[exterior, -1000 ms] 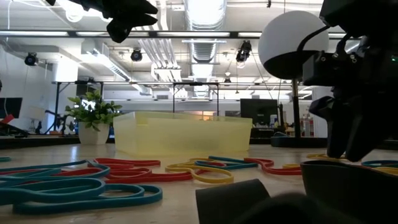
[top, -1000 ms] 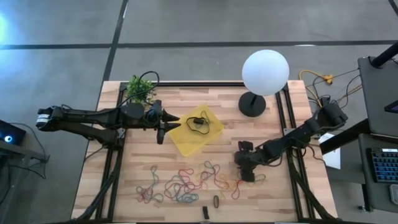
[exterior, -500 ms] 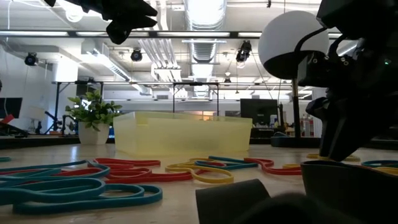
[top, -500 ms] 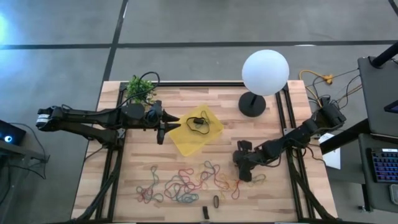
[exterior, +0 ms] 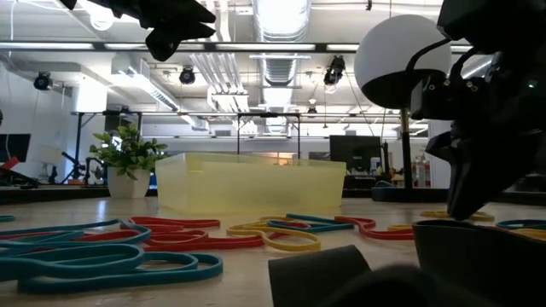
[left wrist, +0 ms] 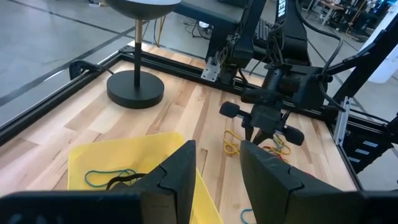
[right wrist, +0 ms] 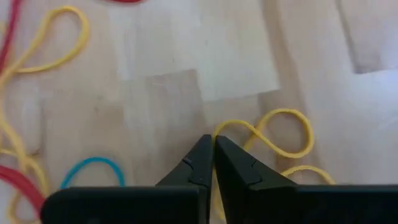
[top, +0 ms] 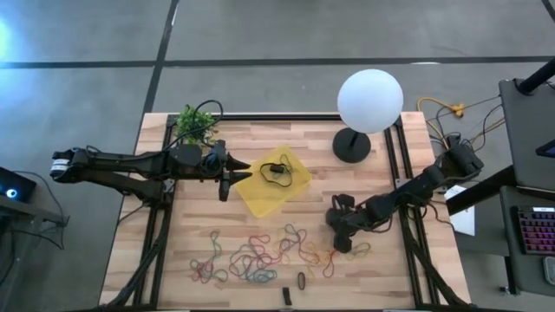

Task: Pick and place rubber bands into bin
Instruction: Put the yellow rubber band into the yellow bin

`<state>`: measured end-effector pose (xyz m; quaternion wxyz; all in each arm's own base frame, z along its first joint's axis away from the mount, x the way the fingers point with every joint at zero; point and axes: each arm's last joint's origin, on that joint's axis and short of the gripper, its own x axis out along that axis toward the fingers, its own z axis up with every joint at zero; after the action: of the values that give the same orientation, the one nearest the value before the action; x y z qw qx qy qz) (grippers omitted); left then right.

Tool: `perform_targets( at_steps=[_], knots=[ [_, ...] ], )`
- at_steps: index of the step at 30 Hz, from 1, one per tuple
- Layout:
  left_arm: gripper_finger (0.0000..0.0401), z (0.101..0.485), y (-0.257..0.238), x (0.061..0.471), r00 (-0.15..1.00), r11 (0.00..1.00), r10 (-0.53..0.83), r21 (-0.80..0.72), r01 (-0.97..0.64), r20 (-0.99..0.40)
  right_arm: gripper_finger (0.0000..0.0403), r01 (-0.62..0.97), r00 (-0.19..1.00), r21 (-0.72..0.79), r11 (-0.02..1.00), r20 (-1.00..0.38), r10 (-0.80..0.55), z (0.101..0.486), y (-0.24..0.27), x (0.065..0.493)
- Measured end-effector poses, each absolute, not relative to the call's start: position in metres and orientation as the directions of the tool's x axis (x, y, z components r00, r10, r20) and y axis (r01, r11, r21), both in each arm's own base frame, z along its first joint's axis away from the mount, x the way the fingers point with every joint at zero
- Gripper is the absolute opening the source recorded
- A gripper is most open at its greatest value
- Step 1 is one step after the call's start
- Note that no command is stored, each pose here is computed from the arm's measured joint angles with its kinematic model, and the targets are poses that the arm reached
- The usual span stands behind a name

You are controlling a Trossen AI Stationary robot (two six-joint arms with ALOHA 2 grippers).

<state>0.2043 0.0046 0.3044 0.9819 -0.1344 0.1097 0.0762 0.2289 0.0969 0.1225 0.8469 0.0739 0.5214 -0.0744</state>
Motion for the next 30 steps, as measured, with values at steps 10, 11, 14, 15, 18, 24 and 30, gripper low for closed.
perform_targets(
  at_steps=[10, 11, 14, 15, 18, 24, 30],
  knots=[
    [0.0109, 0.305, 0.005, 0.204, 0.966, 0.953, 0.12, -0.246, -0.177, -0.229, 0.0008, 0.169, 0.586, 0.029, 0.985, -0.806, -0.077, 0.167, 0.102, 0.247],
    [0.0109, 0.305, 0.005, 0.204, 0.966, 0.953, 0.12, -0.246, -0.177, -0.229, 0.0008, 0.162, 0.603, 0.026, 0.986, -0.794, -0.078, 0.173, 0.103, 0.249],
    [0.0109, 0.305, 0.005, 0.206, 0.968, 0.953, 0.12, -0.248, -0.174, -0.221, 0.0008, 0.147, 0.64, -0.009, 0.989, -0.762, -0.102, 0.186, 0.104, 0.255],
    [0.0109, 0.305, 0.005, 0.207, 0.969, 0.953, 0.12, -0.248, -0.173, -0.218, 0.0008, 0.145, 0.657, -0.016, 0.989, -0.746, -0.109, 0.192, 0.104, 0.257],
    [0.0109, 0.305, 0.005, 0.207, 0.97, 0.953, 0.12, -0.249, -0.173, -0.214, 0.0008, 0.138, 0.699, -0.054, 0.989, -0.702, -0.136, 0.213, 0.103, 0.267],
    [0.0109, 0.304, 0.005, 0.211, 0.968, 0.953, 0.119, -0.248, -0.174, -0.219, 0.0008, 0.109, 0.757, -0.152, 0.982, -0.628, -0.181, 0.256, 0.099, 0.285],
    [0.0109, 0.303, 0.005, 0.211, 0.967, 0.953, 0.12, -0.247, -0.176, -0.226, 0.0008, 0.114, 0.815, -0.25, 0.961, -0.53, -0.234, 0.299, 0.086, 0.301]
  ],
)
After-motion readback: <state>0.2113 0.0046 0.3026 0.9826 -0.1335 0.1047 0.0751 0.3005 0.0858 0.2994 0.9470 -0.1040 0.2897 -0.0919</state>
